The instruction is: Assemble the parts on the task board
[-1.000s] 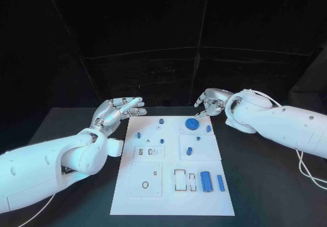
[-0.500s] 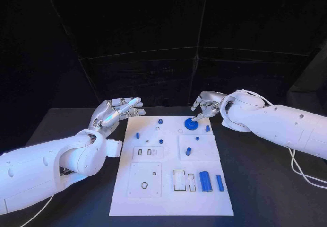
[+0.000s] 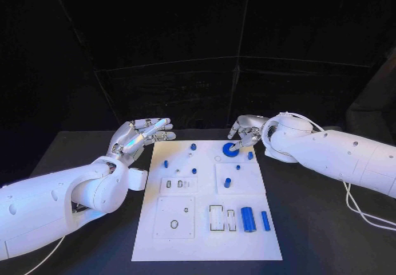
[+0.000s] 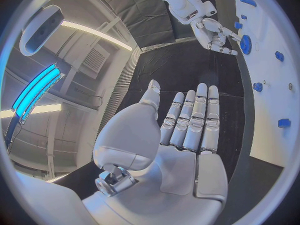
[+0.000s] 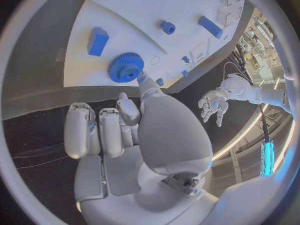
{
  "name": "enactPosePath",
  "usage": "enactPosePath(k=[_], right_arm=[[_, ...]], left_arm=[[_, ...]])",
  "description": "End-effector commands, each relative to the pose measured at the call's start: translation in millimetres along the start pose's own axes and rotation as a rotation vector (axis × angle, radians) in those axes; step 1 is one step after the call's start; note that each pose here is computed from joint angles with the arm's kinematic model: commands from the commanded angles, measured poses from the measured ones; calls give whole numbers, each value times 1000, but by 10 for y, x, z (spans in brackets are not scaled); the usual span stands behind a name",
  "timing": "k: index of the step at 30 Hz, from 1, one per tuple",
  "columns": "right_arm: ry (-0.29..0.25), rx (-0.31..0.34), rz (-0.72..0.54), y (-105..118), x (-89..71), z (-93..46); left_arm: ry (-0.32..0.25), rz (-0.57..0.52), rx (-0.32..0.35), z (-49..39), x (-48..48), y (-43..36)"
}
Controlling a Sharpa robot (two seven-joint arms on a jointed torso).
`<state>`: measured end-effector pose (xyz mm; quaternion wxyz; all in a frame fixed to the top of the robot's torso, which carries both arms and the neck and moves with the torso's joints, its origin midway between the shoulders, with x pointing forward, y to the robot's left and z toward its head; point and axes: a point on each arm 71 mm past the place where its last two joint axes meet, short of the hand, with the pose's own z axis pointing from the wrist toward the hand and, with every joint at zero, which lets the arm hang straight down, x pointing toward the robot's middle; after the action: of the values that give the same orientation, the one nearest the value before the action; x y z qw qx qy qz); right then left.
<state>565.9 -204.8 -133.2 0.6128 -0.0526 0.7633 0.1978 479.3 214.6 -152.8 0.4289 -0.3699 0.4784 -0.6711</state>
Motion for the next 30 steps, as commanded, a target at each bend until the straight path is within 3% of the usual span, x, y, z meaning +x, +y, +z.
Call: enactPosePath(k=[1, 30], right_arm=[[15, -8, -28, 11, 11, 6], [48, -8, -72, 15, 130, 12]], left_arm=[[15, -7, 24, 9, 17, -23], [12, -4, 22, 16, 5, -17]])
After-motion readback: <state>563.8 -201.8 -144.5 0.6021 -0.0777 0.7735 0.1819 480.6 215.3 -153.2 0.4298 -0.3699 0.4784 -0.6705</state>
